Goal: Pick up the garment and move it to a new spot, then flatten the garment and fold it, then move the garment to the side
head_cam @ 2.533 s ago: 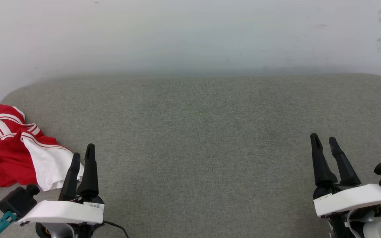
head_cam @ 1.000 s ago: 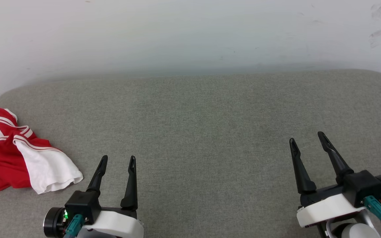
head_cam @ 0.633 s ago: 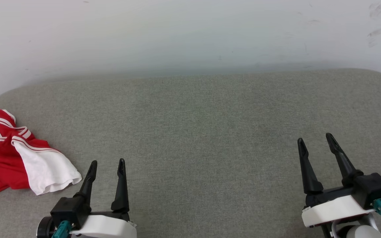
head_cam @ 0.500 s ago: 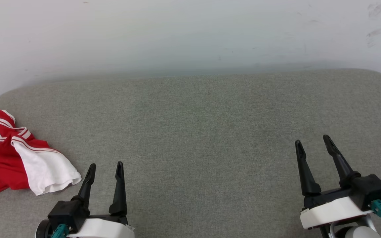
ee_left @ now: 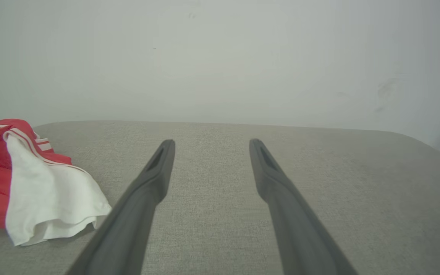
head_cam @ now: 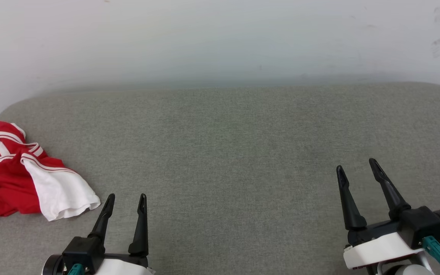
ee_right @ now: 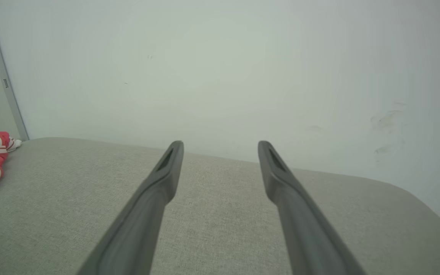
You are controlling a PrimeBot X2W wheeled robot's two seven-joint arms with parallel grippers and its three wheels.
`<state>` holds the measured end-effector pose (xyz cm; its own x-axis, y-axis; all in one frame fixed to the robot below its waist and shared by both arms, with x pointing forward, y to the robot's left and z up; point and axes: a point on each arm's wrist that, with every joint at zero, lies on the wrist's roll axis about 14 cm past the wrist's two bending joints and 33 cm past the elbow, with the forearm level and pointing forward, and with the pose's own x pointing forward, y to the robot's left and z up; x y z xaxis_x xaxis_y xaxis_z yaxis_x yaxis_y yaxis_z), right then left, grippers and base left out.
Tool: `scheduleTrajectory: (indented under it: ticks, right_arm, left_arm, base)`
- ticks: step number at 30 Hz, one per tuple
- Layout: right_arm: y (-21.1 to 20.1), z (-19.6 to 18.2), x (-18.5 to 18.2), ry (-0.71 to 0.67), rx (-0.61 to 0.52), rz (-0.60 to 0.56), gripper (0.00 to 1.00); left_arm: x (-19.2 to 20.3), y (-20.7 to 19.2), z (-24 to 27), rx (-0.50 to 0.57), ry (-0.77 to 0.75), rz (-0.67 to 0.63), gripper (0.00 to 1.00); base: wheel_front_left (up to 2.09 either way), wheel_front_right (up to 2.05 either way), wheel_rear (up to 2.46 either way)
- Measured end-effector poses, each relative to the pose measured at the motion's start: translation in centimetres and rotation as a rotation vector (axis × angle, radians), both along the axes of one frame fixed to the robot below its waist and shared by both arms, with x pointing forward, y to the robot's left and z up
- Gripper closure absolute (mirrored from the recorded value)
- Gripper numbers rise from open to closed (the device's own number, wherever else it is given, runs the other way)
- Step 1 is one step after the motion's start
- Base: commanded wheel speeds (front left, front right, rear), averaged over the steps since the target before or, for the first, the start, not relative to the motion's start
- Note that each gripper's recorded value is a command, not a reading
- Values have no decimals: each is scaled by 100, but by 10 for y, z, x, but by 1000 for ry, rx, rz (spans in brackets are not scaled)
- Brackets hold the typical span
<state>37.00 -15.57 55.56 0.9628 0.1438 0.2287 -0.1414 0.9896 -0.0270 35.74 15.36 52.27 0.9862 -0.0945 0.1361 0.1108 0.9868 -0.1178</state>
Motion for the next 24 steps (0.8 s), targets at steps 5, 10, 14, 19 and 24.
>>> scheduleTrajectory:
  ticks: [5,10,14,19,24]
  right_arm:
    - [19,-2,3,3,-6,56,0]
    - [43,-3,7,7,-1,128,0]
    - [66,-8,9,23,5,197,0]
    - [95,-13,10,43,21,284,0]
    - [122,-9,9,34,26,365,0]
  left_arm:
    - [-6,15,0,7,-3,48,0]
    - [-17,37,-1,10,3,119,0]
    - [-30,55,-2,17,6,181,0]
    - [-50,81,-4,27,13,266,0]
    - [-72,99,-7,32,21,334,0]
  base:
    - [0,0,0]
    - [0,0,0]
    - [0,0,0]
    - [0,0,0]
    - [0,0,0]
